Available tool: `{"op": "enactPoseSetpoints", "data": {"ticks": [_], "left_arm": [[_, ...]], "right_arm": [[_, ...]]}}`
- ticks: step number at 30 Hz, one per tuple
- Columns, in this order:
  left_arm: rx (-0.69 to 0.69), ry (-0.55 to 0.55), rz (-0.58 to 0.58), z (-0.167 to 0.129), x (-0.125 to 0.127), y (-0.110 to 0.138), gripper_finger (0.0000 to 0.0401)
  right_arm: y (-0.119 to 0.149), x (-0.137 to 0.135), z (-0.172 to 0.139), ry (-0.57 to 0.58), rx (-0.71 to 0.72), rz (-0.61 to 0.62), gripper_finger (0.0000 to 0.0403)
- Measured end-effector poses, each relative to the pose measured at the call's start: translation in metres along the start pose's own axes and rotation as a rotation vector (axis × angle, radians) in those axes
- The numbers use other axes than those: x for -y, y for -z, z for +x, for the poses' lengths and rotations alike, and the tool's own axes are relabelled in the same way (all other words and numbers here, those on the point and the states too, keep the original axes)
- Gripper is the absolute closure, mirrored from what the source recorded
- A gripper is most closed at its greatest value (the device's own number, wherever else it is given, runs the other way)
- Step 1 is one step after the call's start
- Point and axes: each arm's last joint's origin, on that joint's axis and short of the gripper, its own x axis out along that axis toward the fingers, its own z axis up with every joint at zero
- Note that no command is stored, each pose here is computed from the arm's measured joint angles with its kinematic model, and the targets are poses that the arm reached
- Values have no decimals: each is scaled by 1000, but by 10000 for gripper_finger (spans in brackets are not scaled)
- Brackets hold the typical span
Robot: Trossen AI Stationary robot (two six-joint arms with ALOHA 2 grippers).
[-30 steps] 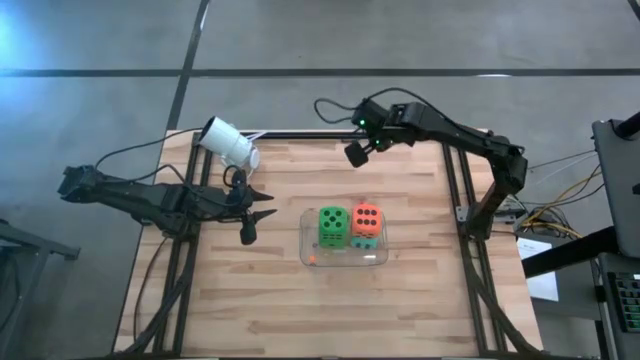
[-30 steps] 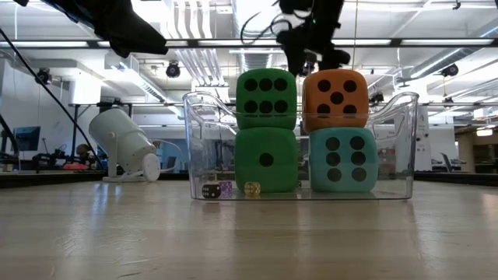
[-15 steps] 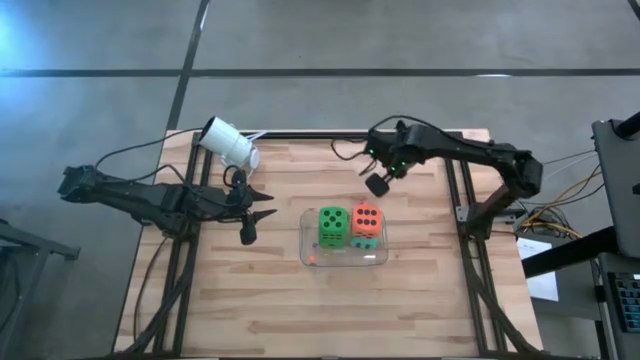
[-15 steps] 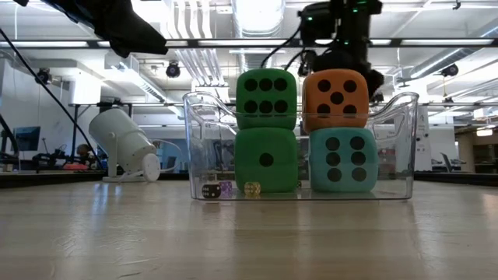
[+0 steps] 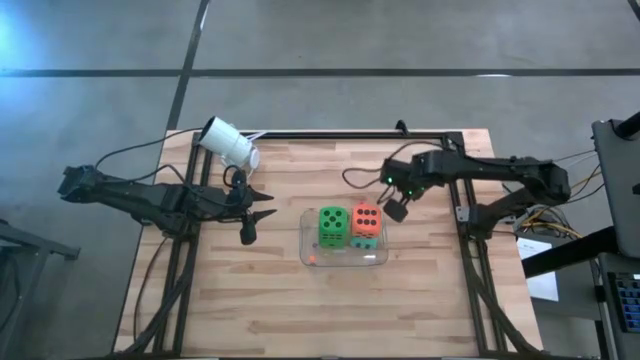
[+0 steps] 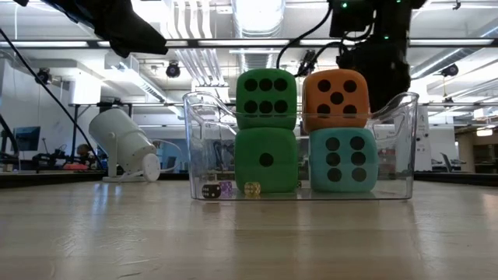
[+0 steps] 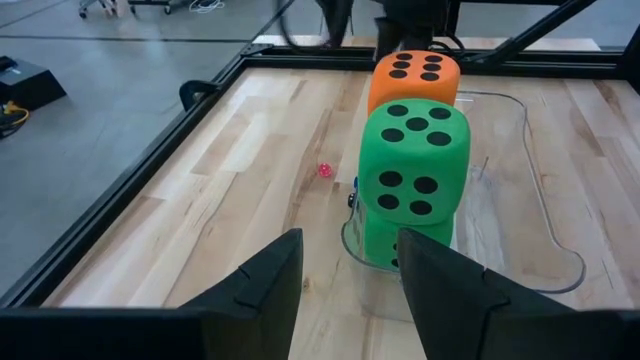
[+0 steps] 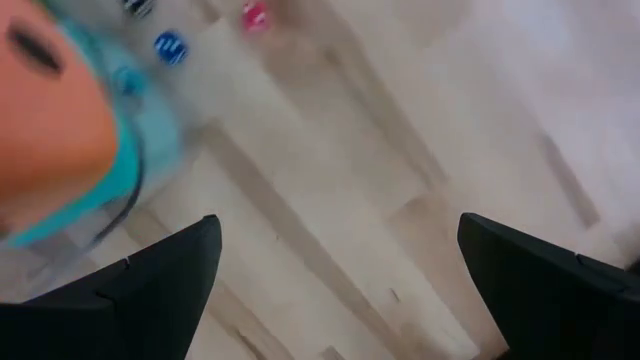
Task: Pick & Place Dice
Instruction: Adjust the transparent bin
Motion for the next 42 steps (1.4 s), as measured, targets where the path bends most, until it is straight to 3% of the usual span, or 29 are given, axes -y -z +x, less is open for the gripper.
{"op": "enactPoseSetpoints", "data": {"ticks": [9,18,42], "left_arm": [[0,0,0,0,0,0,230],[-1,0,0,0,0,0,230],[-3,0,1,0,0,0,230]], "right_arm": [[19,-29,23,-45,-25,-158,3],[20,-48,29,-68,-3,-314,3],[6,-65,31,-155,128,-319,3]]}}
